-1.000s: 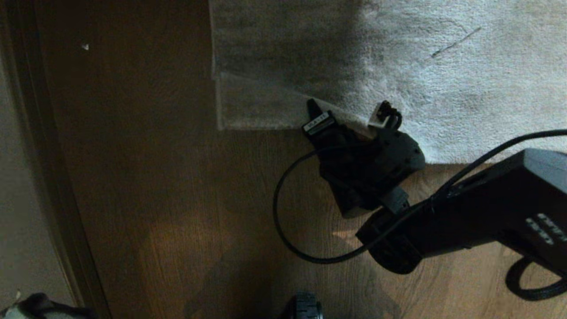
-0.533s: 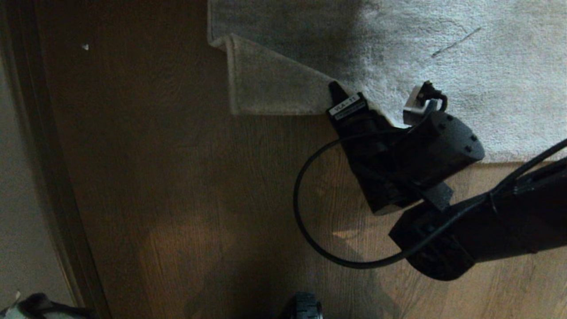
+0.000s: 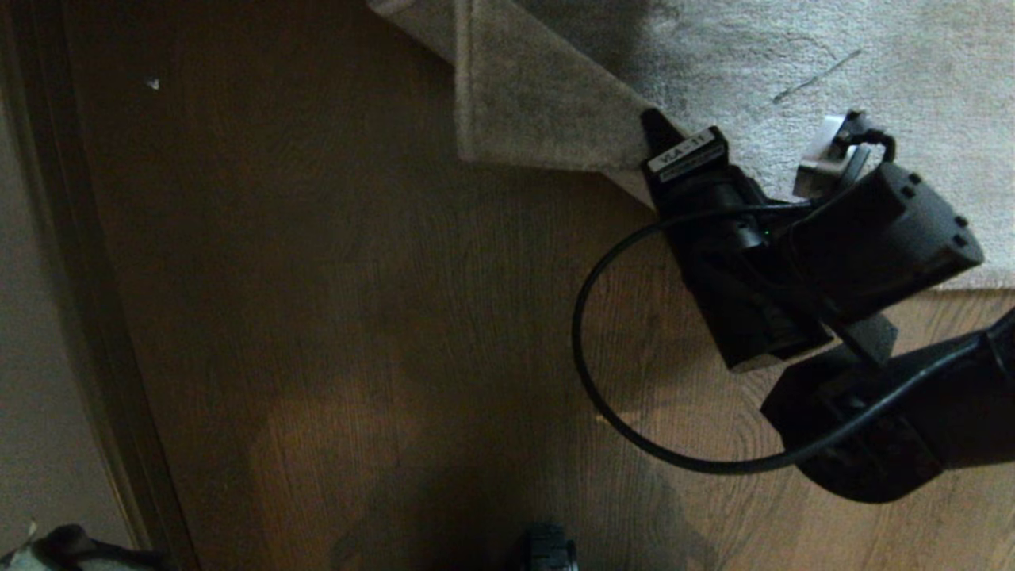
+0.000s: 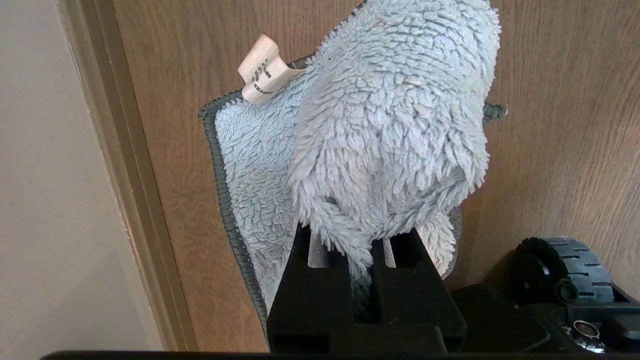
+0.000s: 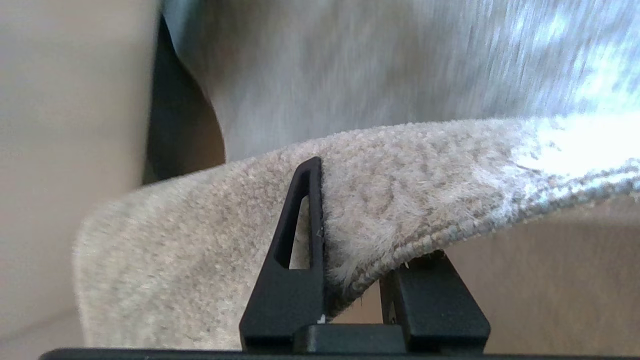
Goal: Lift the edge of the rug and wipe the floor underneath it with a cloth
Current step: Lift up the carpet
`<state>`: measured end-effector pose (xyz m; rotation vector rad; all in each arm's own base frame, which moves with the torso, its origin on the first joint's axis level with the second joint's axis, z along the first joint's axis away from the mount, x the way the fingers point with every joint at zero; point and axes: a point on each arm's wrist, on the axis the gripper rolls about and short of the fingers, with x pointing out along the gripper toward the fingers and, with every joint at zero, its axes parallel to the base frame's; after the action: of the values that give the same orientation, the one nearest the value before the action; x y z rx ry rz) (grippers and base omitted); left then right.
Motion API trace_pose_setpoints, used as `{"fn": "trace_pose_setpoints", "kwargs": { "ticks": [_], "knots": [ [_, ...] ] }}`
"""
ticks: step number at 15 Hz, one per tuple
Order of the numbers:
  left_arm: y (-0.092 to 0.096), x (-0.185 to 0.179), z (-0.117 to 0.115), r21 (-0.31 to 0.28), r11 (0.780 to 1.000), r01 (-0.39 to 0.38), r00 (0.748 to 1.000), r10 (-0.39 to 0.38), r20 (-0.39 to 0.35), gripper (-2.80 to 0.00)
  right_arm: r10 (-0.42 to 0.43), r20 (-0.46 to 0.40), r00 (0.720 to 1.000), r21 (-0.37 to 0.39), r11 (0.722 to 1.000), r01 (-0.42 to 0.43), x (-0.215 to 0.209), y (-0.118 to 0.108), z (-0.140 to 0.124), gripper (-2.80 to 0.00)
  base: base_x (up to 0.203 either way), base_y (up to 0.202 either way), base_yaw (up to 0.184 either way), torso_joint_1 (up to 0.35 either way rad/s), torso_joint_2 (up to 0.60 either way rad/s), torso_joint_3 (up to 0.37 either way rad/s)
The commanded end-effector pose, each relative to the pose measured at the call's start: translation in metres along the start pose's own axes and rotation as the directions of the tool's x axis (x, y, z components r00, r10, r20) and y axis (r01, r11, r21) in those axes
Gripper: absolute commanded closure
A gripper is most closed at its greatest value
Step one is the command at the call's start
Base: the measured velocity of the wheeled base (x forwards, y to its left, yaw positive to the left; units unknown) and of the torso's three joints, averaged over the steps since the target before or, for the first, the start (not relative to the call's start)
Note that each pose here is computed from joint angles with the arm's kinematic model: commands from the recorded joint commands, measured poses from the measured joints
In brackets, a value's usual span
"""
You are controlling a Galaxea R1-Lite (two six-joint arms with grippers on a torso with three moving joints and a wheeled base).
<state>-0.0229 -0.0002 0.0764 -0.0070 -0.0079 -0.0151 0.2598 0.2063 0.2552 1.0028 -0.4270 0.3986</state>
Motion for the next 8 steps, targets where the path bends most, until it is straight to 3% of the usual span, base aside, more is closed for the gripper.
{"fn": "trace_pose_setpoints", "kwargs": {
  "ticks": [1, 8],
  "knots": [
    [0.000, 0.000, 0.000, -0.001, 1.000, 0.000, 1.000, 0.000, 0.000, 0.00, 0.032, 0.091, 0.995, 0.023, 0.999, -0.035, 0.003, 0.005, 0.027, 0.00, 0.000, 0.000, 0.000, 0.000, 0.00, 0.000],
    [0.000, 0.000, 0.000, 0.001, 1.000, 0.000, 1.000, 0.000, 0.000, 0.00, 0.049, 0.087, 0.995, 0.007, 0.999, -0.050, -0.006, 0.004, 0.047, 0.00, 0.000, 0.000, 0.000, 0.000, 0.00, 0.000]
  ]
}}
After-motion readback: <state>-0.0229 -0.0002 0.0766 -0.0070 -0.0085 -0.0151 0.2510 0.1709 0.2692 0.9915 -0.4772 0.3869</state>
